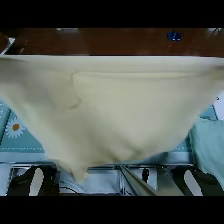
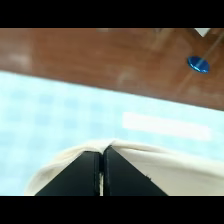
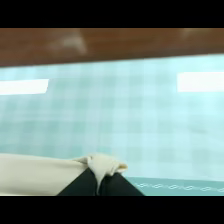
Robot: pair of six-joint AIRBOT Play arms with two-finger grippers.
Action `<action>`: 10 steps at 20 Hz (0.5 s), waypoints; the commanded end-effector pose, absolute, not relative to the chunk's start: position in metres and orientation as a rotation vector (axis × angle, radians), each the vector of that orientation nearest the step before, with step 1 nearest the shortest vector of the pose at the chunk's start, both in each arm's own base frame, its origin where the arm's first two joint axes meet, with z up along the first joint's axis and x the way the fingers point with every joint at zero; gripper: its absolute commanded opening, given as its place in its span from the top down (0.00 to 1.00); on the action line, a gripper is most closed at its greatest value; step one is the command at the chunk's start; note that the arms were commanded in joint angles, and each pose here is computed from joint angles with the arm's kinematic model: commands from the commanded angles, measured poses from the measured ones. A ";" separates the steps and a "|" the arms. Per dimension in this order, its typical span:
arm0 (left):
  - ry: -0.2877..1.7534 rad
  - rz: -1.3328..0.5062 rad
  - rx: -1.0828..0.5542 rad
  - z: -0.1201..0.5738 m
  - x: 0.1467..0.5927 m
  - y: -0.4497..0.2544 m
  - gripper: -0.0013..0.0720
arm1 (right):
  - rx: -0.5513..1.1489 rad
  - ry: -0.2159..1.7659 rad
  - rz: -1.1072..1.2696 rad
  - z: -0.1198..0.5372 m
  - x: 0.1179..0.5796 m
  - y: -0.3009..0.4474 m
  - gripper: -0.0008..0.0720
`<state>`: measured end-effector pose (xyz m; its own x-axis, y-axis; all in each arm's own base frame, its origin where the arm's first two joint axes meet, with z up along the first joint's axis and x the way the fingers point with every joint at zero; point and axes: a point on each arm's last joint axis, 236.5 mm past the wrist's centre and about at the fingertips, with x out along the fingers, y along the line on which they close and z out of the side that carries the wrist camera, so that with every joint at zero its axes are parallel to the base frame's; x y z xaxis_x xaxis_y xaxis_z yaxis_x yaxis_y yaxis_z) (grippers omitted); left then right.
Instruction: Fold the shirts.
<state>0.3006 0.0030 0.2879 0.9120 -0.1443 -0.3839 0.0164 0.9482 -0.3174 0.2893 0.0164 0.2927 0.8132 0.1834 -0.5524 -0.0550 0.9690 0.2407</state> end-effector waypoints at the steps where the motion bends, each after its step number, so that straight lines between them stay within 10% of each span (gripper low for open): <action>1: 0.570 -0.112 -0.452 0.203 0.366 0.007 0.95 | 0.331 0.709 0.197 0.223 0.359 0.017 0.96; 10: 0.713 -0.115 -0.548 0.064 0.543 -0.042 0.95 | 0.539 0.888 0.213 0.076 0.531 -0.006 0.96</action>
<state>0.4967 -0.0283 0.1113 0.7703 -0.2883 -0.5687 -0.0367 0.8704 -0.4909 0.4847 -0.0018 0.1192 0.6462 0.3664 -0.6695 0.0148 0.8710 0.4910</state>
